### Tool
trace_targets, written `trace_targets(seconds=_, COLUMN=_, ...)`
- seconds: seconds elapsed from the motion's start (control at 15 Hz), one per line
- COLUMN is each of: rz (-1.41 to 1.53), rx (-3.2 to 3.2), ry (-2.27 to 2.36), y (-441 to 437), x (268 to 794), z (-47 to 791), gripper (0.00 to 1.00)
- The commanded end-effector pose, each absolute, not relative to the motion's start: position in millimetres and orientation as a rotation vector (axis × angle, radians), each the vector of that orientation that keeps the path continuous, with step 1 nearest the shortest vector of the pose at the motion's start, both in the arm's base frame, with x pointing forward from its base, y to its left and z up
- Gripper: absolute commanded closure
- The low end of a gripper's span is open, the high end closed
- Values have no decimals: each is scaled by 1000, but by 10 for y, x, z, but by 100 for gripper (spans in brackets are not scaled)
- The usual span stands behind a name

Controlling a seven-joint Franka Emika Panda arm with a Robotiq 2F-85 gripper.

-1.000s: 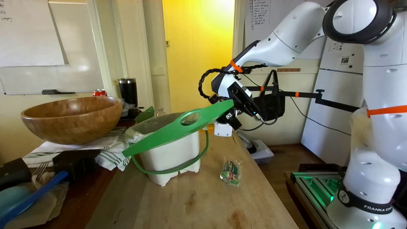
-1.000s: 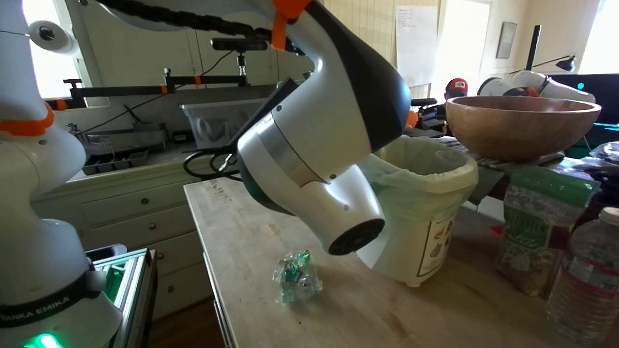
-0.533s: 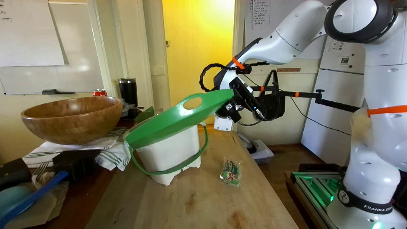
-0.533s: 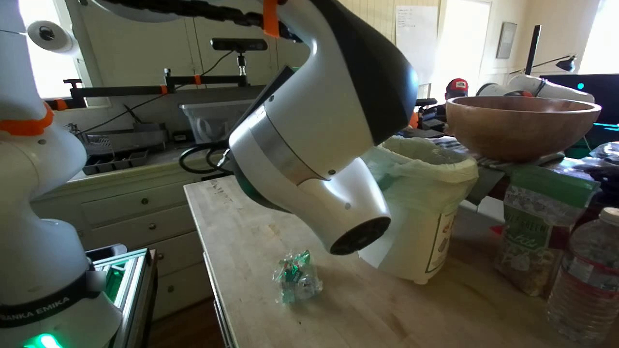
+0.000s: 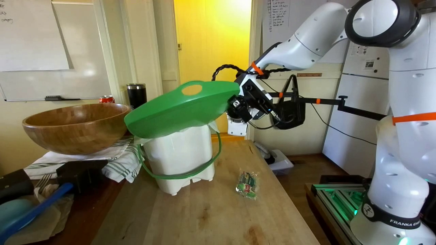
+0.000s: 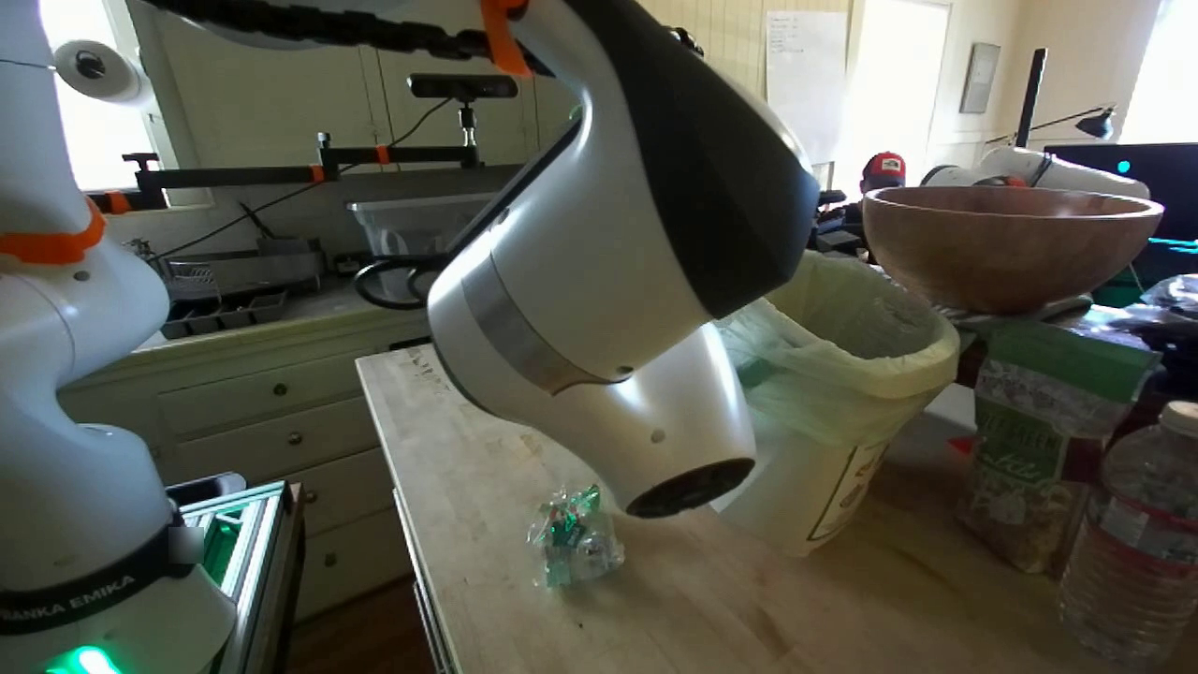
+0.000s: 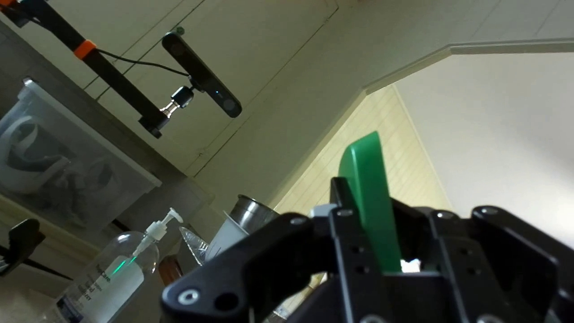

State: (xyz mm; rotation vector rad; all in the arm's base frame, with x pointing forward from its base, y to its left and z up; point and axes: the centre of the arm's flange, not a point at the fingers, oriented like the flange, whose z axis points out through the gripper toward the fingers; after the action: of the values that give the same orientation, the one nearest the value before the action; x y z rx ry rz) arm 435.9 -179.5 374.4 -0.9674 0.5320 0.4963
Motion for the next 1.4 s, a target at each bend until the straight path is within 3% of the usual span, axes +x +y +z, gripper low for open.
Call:
trace_targets(seconds=0.0, rz=560, rx=-925, ry=592, y=-1838, x=4390, z=3706, gripper=98)
trace_targets(seconds=0.53, rz=844, rx=-861, ry=693, y=-1883, x=4432, z=3547, gripper=98)
trace_targets(seconds=1.33, rz=833, rx=-801, ry=734, y=-2097, x=4425, z=3640, gripper=98)
